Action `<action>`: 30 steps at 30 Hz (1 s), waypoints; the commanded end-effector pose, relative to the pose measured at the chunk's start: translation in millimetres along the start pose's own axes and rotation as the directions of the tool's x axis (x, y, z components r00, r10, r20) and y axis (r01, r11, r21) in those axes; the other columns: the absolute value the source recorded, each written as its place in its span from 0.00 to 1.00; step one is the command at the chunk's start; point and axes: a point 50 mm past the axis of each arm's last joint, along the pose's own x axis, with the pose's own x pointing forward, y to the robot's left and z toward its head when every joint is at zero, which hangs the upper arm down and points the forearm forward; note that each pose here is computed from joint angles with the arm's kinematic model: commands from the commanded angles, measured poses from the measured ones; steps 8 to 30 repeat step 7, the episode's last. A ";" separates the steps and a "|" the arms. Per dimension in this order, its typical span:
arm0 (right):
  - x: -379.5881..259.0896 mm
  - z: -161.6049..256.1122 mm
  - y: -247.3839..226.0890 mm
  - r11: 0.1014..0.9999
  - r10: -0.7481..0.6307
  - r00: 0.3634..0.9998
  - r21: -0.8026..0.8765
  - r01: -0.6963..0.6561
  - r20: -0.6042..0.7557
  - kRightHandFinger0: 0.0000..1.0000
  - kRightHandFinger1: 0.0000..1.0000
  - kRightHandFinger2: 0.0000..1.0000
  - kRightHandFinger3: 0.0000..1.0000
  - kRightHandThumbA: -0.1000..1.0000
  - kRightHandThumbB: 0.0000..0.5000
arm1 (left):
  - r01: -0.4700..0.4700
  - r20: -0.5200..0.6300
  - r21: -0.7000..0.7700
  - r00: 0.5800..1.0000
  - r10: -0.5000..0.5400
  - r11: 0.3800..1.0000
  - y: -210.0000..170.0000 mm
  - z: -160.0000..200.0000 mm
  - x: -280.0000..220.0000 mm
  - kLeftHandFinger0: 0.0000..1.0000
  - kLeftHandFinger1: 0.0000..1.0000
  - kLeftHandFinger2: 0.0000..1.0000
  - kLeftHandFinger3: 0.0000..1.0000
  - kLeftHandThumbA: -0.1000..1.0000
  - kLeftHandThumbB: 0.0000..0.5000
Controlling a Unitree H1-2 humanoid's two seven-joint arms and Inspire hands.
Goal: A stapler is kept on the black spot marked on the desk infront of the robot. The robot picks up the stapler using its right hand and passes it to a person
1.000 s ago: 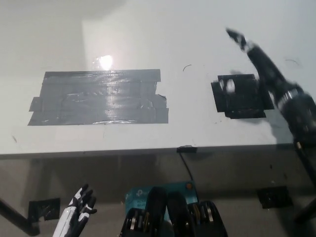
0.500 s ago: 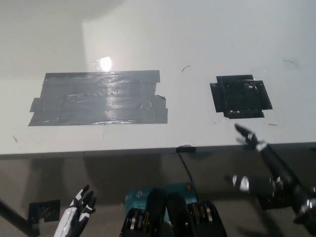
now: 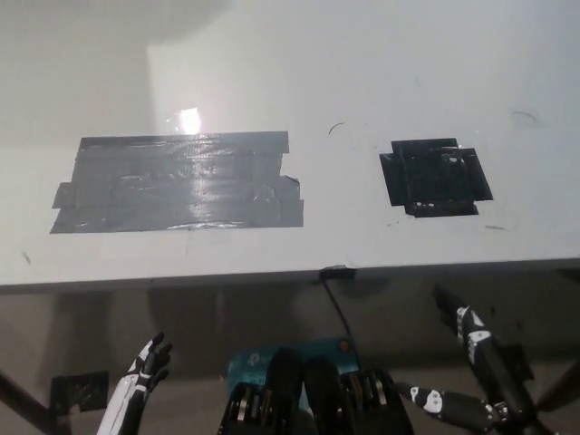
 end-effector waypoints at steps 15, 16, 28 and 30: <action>12.2 -18.4 -7.5 0.998 -0.050 0.998 -0.037 0.051 0.023 1.00 1.00 1.00 1.00 0.90 0.59 | 0.004 0.072 0.016 0.997 -0.005 1.000 4.5 9.4 3.8 1.00 1.00 1.00 1.00 1.00 1.00; 12.2 -18.4 -7.5 0.998 -0.050 0.998 -0.037 0.051 0.023 1.00 1.00 1.00 1.00 0.90 0.59 | 0.004 0.072 0.016 0.997 -0.005 1.000 4.5 9.4 3.8 1.00 1.00 1.00 1.00 1.00 1.00; 12.2 -18.4 -7.5 0.998 -0.050 0.998 -0.037 0.051 0.023 1.00 1.00 1.00 1.00 0.90 0.59 | 0.004 0.072 0.016 0.997 -0.005 1.000 4.5 9.4 3.8 1.00 1.00 1.00 1.00 1.00 1.00; 12.2 -18.4 -7.5 0.998 -0.050 0.998 -0.037 0.051 0.023 1.00 1.00 1.00 1.00 0.90 0.59 | 0.004 0.072 0.016 0.997 -0.005 1.000 4.5 9.4 3.8 1.00 1.00 1.00 1.00 1.00 1.00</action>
